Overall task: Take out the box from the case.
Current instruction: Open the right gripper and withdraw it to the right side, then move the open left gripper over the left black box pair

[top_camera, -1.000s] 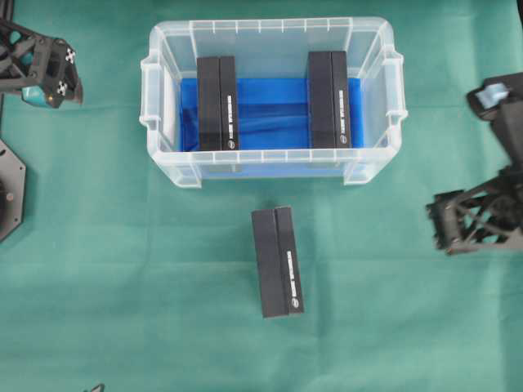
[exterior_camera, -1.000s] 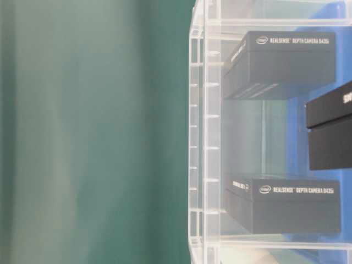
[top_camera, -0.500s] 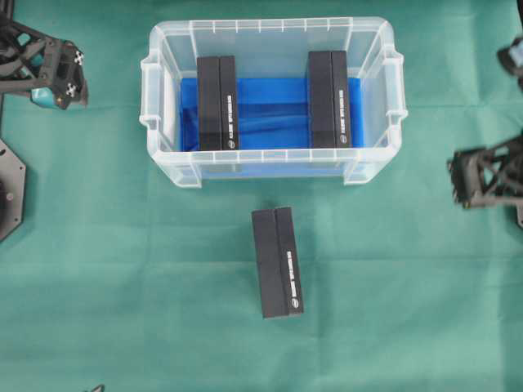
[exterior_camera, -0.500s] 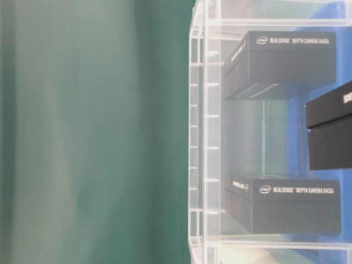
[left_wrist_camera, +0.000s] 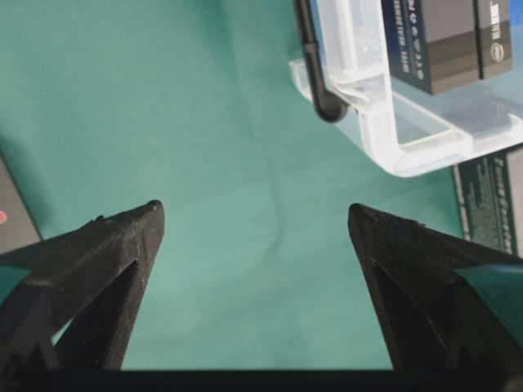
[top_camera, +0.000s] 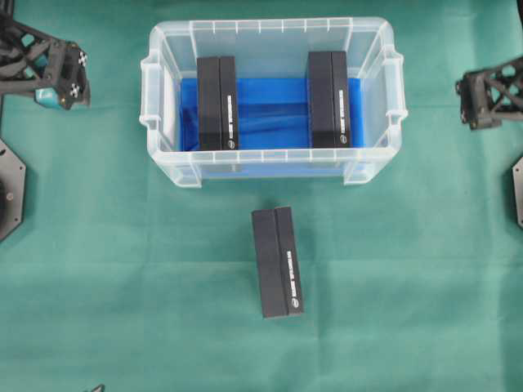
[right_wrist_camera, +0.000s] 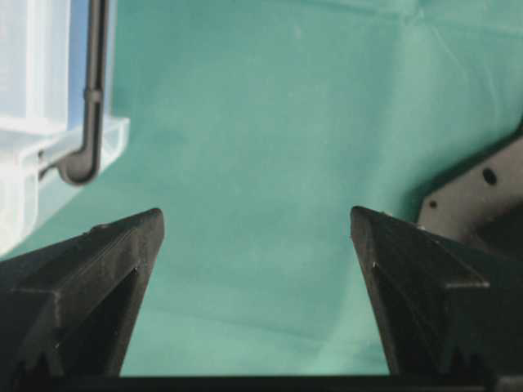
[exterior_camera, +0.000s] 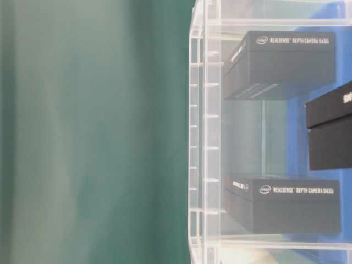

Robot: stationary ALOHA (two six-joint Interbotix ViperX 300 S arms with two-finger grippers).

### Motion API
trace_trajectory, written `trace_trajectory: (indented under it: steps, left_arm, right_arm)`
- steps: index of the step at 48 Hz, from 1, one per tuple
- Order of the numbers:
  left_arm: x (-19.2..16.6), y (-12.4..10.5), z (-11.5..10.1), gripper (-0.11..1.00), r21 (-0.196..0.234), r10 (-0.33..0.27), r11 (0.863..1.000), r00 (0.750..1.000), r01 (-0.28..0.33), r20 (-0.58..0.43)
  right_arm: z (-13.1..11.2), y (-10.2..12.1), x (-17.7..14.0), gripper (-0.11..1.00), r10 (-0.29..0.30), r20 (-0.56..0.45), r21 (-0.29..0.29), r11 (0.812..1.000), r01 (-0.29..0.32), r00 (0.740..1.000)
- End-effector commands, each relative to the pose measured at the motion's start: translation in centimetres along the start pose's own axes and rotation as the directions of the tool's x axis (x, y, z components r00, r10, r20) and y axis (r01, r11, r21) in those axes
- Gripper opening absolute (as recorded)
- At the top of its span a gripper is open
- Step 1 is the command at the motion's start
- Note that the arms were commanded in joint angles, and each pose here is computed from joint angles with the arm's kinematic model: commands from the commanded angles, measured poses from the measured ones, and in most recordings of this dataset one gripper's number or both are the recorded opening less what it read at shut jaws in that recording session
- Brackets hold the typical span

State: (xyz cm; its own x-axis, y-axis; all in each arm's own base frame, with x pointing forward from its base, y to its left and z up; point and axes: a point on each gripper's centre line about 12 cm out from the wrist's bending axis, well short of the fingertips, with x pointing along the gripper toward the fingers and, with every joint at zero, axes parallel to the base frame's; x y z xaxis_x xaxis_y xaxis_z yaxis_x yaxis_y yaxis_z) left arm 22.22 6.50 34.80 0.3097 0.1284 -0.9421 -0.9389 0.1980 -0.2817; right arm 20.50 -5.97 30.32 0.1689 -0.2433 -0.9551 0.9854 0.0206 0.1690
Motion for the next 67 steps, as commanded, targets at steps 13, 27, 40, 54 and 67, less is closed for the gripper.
trace_trajectory:
  steps: [13, 27, 40, 54, 67]
  left_arm:
    - [-0.8, -0.3, 0.2, 0.97, -0.014, -0.026, 1.000, 1.000, 0.026, 0.017]
    - [-0.9, -0.3, 0.3, 0.97, -0.015, -0.026, 1.000, 0.999, 0.027, 0.019]
    - [-0.8, -0.4, 0.2, 0.97, -0.017, -0.026, 1.000, 1.000, 0.026, 0.017]
    - [0.0, -2.3, 1.1, 0.97, -0.019, -0.004, 1.000, 1.000, 0.004, 0.006]
    - [0.8, -5.7, 1.9, 0.97, 0.001, 0.002, 1.000, 1.000, -0.002, -0.006]
  right_arm:
    - [2.0, -0.5, 1.5, 0.91, 0.009, 0.008, 0.043, 0.999, -0.009, 1.000]
    - [2.2, -0.6, 1.8, 0.91, 0.007, 0.010, 0.039, 0.999, -0.007, 1.000]
    - [2.2, -0.6, 1.7, 0.91, 0.009, 0.008, 0.031, 0.999, -0.009, 1.000]
    - [2.2, -0.6, 1.7, 0.91, 0.009, 0.008, 0.027, 1.000, -0.009, 1.000]
    - [2.3, -0.6, 1.7, 0.91, 0.009, 0.015, 0.008, 1.000, -0.009, 1.000]
